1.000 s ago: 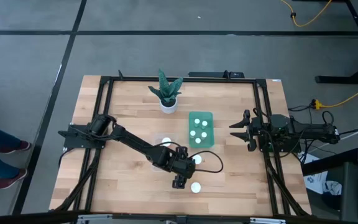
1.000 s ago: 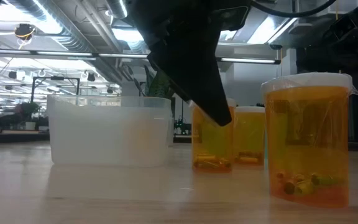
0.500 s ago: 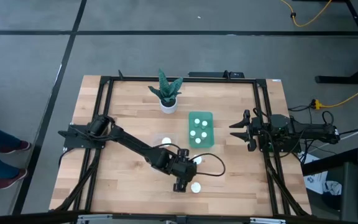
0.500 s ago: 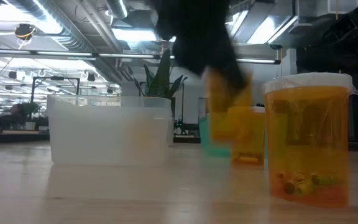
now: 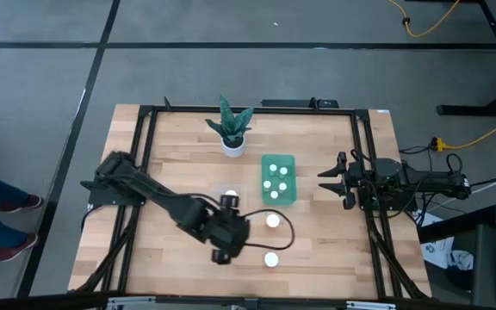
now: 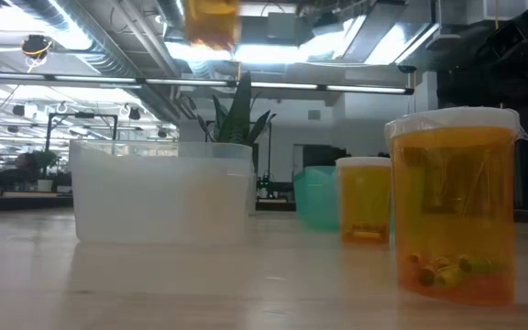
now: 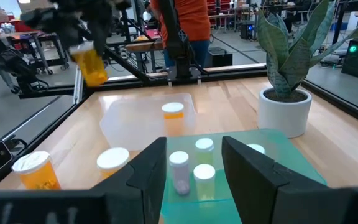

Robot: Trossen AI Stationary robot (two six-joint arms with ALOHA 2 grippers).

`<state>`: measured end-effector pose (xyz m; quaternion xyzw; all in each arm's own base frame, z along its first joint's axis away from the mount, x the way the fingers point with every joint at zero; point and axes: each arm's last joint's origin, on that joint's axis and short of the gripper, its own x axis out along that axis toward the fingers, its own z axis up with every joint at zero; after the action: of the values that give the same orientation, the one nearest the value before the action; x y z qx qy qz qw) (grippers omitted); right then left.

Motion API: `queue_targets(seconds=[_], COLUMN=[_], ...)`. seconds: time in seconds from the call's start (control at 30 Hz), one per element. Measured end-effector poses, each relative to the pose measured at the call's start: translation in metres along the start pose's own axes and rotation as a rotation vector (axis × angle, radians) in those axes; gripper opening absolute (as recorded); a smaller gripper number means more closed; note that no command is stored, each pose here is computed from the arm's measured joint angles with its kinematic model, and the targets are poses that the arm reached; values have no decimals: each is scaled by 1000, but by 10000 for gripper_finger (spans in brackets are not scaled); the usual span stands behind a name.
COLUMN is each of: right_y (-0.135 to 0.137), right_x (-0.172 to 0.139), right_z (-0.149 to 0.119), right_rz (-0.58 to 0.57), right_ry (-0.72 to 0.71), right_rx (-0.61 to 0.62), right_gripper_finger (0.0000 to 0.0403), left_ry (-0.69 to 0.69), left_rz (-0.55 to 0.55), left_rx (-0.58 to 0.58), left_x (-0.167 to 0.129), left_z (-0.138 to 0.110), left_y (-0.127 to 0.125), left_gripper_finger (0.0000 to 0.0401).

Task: Pick and place medicine bottles into bin by pill shape (circle, oval)
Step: Put the large orange pill bottle into the transparent bin

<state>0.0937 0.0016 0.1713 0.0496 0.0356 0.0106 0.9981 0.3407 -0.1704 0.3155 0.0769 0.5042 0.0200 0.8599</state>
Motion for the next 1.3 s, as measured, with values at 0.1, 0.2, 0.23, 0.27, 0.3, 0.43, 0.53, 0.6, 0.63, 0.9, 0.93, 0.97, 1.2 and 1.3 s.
queue_targets(seconds=[0.1, 0.2, 0.23, 0.27, 0.3, 0.43, 0.53, 0.6, 0.63, 0.9, 0.93, 0.97, 1.2, 1.3], right_y=[0, 0, 0, 0, 0, 0, 0, 0, 0, 0, 0, 0, 0, 0], right_x=[0, 0, 0, 0, 0, 0, 0, 0, 0, 0, 0, 0, 0, 0], right_z=[0, 0, 0, 0, 0, 0, 0, 0, 0, 0, 0, 0, 0, 0], right_rz=[-1, -1, 0, 0, 0, 0, -1, 0, 0, 0, -1, -1, -1, -1], right_ry=[2, 1, 2, 1, 0, 1, 1, 1, 1, 2, 2, 2, 2, 2], right_rx=[0, 0, 0, 0, 0, 0, 0, 0, 0, 0, 0, 0, 0, 0], right_gripper_finger=[156, 156, 156, 156, 156, 156, 156, 156, 156, 156, 156, 156, 156, 156], left_ry=[-2, 1, 6, 8, 9, -3, 34, 50, 55, 34, 38, 36, 38, 52], left_rz=[36, 55, 60, 65, 69, 43, -4, -23, -30, -23, -14, -4, 3, 4], left_rx=[-33, -84, -106, -127, -144, -200, -240, -271, -283, -336, -340, -343, -344, -334], left_x=[-18, -19, -17, -13, -7, 28, 53, 67, 73, 95, 96, 97, 97, 96], left_z=[-14, -30, -37, -43, -51, -72, -86, -94, -98, -111, -112, -112, -112, -114], left_y=[9, 19, 22, 25, 29, 43, 56, 64, 67, 84, 86, 87, 89, 87], left_gripper_finger=[194, 194, 194, 194, 194, 194, 194, 194, 194, 194, 194, 194, 202, 214])
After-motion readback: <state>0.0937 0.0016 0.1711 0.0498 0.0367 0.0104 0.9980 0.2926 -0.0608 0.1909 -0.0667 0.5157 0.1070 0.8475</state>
